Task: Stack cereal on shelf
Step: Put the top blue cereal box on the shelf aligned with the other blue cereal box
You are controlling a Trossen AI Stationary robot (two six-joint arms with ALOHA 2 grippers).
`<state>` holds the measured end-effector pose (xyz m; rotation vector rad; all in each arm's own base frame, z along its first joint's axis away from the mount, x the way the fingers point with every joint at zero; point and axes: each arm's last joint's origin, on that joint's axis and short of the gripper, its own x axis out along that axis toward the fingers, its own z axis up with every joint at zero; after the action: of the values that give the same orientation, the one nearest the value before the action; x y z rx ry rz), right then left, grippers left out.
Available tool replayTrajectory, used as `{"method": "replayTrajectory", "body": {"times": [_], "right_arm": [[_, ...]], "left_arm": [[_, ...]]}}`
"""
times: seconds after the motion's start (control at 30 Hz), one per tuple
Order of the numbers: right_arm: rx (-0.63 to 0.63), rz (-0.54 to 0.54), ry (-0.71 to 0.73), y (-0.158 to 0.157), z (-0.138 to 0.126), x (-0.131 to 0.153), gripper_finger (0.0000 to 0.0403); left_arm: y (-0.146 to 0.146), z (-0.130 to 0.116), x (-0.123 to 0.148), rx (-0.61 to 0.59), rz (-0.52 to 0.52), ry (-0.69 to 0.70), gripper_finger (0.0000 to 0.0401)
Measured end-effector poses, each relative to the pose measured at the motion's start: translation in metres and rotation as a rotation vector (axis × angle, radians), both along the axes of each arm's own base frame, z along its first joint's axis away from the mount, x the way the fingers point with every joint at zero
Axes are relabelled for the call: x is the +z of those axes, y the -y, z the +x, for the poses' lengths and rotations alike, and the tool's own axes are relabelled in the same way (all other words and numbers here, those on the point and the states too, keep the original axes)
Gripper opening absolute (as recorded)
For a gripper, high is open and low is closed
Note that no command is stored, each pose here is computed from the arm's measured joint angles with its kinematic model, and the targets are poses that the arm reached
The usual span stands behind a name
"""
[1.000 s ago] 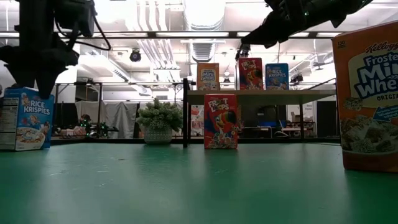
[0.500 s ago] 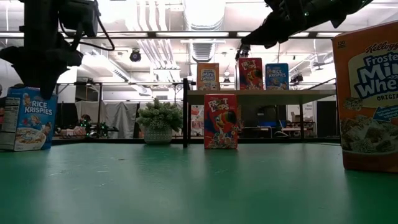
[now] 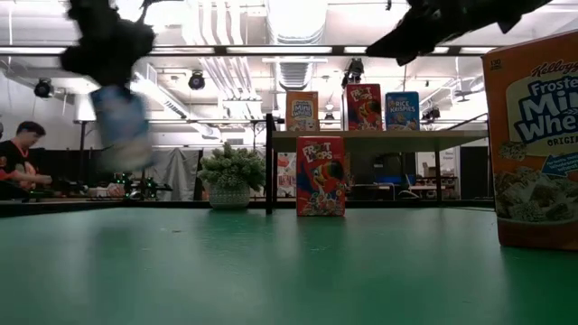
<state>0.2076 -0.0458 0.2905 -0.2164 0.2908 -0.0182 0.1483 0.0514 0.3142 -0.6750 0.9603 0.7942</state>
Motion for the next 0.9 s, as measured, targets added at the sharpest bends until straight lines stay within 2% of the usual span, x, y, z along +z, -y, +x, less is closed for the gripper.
{"method": "replayTrajectory", "body": {"times": [0.2,0.33,0.43,0.57,0.9], "right_arm": [[0.05,-0.019,0.069,-0.014,-0.017,0.0,0.0013],[0.09,-0.037,0.114,-0.023,-0.029,0.003,0.0013],[0.124,-0.071,0.151,-0.029,-0.037,0.006,0.0013],[0.155,-0.099,0.18,-0.035,-0.046,0.005,0.0013],[0.155,-0.119,0.231,-0.037,-0.063,0.003,0.0013]], "left_arm": [[-0.011,0.042,0.052,-0.255,0.248,0.339,0.0141],[-0.019,0.069,0.084,-0.377,0.433,0.447,0.0141],[-0.027,0.092,0.095,-0.462,0.529,0.431,0.0141],[-0.037,0.125,0.102,-0.554,0.603,0.379,0.0141],[-0.06,0.197,0.091,-0.715,0.696,0.255,0.0141]]}}
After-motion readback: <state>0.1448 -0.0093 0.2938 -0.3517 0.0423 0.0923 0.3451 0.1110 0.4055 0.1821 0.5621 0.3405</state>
